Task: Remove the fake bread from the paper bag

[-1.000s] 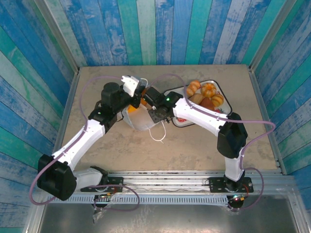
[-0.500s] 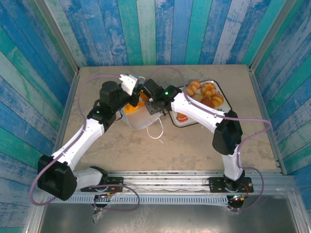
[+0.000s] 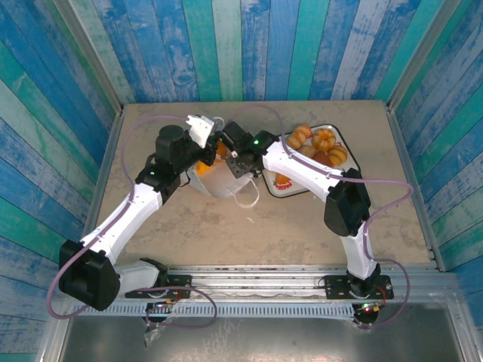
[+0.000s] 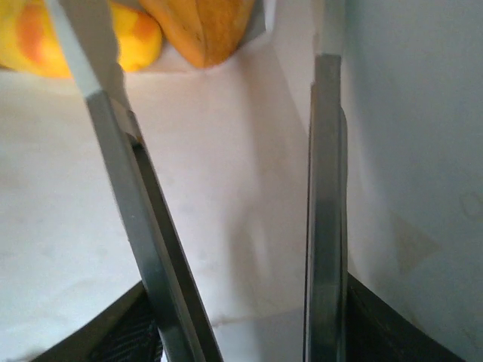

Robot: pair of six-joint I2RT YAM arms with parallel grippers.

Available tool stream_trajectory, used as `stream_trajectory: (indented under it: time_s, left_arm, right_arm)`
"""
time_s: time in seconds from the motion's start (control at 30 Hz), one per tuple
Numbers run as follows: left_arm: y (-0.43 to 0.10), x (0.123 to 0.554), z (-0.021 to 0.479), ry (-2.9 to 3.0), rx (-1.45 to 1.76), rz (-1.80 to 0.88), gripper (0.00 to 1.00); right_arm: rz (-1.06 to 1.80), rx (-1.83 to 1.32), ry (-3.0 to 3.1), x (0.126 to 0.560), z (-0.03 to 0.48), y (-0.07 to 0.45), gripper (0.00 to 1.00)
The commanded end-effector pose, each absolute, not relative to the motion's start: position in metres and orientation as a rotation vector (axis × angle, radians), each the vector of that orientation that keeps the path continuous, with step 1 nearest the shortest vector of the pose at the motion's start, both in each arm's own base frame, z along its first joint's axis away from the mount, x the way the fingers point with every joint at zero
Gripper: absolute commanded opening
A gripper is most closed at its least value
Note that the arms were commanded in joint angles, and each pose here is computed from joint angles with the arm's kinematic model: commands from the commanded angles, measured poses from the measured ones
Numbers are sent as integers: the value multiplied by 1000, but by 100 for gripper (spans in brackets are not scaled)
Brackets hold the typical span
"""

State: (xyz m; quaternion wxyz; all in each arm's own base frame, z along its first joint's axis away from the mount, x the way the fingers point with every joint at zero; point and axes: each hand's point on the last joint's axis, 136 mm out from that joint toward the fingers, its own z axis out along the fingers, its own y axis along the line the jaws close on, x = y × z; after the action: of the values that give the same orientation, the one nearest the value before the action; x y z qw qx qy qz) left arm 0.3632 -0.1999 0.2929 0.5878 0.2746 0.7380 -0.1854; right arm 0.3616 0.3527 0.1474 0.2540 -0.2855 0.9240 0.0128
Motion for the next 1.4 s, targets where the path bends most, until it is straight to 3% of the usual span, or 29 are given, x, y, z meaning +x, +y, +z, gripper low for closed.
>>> stream_trajectory:
  time_s: [0.0,0.67,0.93,1.13,1.3,1.37]
  left_arm:
    - [-232,346,300,1669,766,-576,4]
    - [-238,341,300,1654,785,-624,4]
    - [-237,344,299,1658,773,-618,4]
    - [-228,350,298,1681,719,-567,4]
    - [-203,366,304,1703,556,-440,2]
    - [-190,372,308,1702,474,-381,2]
  right_arm:
    - [55,-805,2456,373,149,365,57]
    - [129,-865,2418,385,151,388,52]
    - [160,-889,2416,378,154,387,35]
    - [157,-892,2415,373,159,382,15]
    - [135,-883,2438,363,161,368,2]
    - [120,-864,2450,360,162,361,1]
